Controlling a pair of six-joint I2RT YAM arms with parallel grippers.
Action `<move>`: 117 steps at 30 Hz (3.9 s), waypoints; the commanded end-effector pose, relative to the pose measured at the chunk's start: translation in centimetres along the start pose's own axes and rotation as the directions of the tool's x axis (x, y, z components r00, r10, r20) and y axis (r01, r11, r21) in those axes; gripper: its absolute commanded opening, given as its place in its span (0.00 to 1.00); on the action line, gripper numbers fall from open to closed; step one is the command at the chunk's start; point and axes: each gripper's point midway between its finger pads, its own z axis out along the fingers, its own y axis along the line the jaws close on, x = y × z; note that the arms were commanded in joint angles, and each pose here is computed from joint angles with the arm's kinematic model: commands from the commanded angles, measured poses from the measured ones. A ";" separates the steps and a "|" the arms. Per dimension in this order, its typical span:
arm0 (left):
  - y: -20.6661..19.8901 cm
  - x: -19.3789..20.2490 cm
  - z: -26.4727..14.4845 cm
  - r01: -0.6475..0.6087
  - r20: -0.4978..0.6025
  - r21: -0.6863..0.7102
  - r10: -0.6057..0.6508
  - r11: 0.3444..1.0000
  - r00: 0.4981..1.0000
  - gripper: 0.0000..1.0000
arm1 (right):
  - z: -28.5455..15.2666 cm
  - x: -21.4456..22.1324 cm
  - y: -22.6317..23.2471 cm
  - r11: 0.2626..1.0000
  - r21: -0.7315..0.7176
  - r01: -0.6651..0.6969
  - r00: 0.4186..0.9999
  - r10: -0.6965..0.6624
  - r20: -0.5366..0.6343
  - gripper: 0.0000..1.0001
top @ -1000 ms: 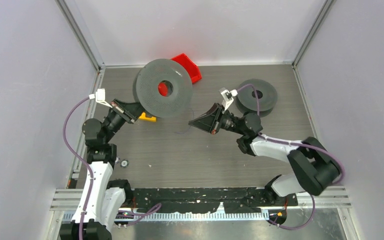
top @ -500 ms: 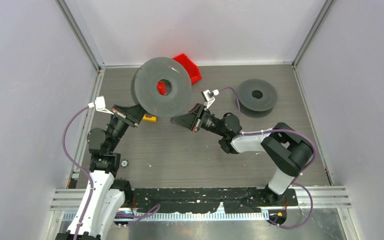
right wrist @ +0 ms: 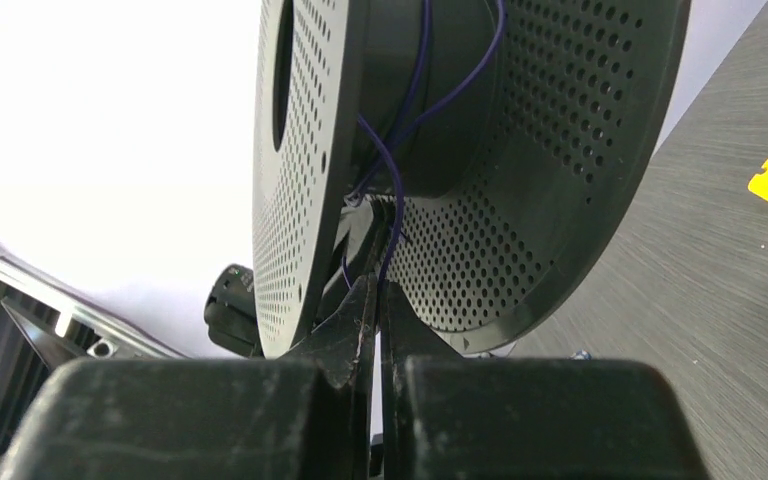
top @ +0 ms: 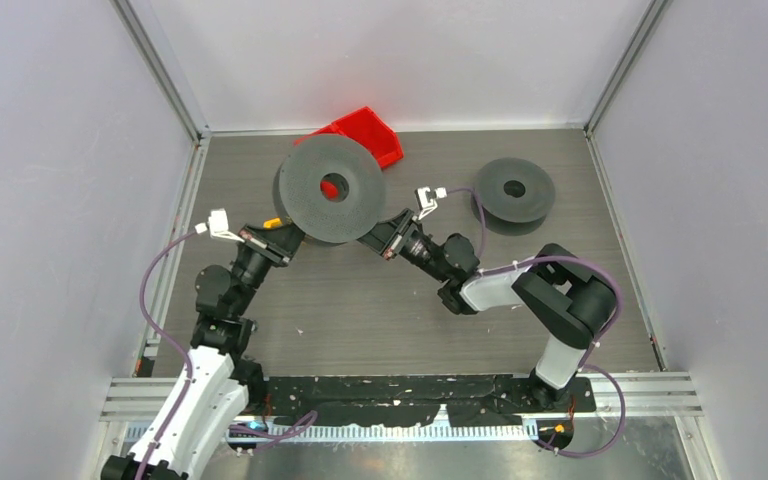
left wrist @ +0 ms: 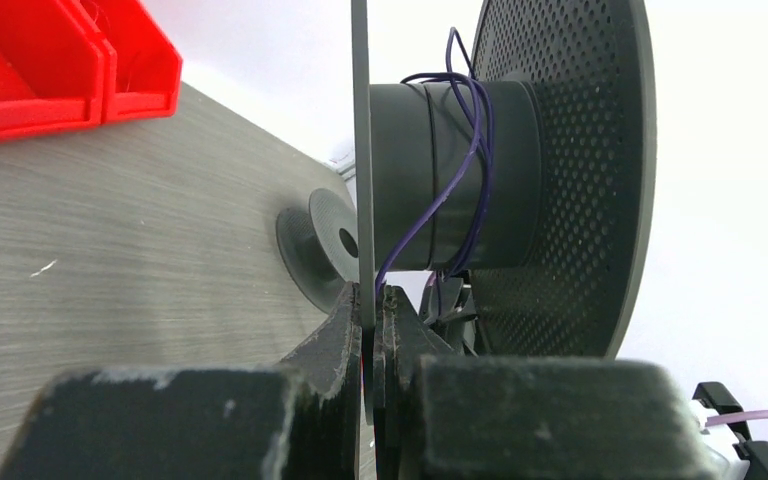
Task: Wrap the cables
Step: Wrap the cable around the cable reel.
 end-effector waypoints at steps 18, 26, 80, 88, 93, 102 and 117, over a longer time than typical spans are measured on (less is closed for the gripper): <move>-3.3 -1.3 0.2 0.071 0.096 0.133 -0.084 0.989 0.992 0.00 | -0.4 -2.3 3.7 0.966 -0.099 -0.237 0.956 0.250 0.156 0.05; -3.8 -1.2 -0.6 0.061 0.104 0.135 -0.075 0.989 0.992 0.00 | -1.1 -1.9 2.3 0.946 -0.064 -0.317 0.931 0.323 0.167 0.06; 1.2 4.1 2.2 0.377 -0.035 0.025 -0.376 0.926 0.926 0.00 | -6.5 -0.4 -6.5 0.933 0.227 -0.279 0.955 0.245 0.168 0.24; 1.3 3.9 2.4 0.398 -0.027 0.026 -0.397 0.917 0.917 0.00 | -6.9 -0.4 -5.8 0.948 0.251 -0.197 0.976 0.166 0.141 0.25; 1.4 3.8 2.3 0.405 -0.017 0.028 -0.405 0.914 0.914 0.00 | -7.2 0.0 -5.6 0.951 0.263 -0.162 0.984 0.137 0.110 0.28; 1.2 3.6 2.1 0.404 -0.009 0.034 -0.404 0.914 0.915 0.00 | -8.6 0.5 -5.5 0.956 0.286 -0.064 0.997 0.049 0.059 0.32; -0.1 3.5 1.3 0.350 -0.060 0.029 -0.348 0.936 0.935 0.00 | -12.0 1.5 -3.5 0.797 0.248 0.550 0.818 -0.456 -0.351 0.39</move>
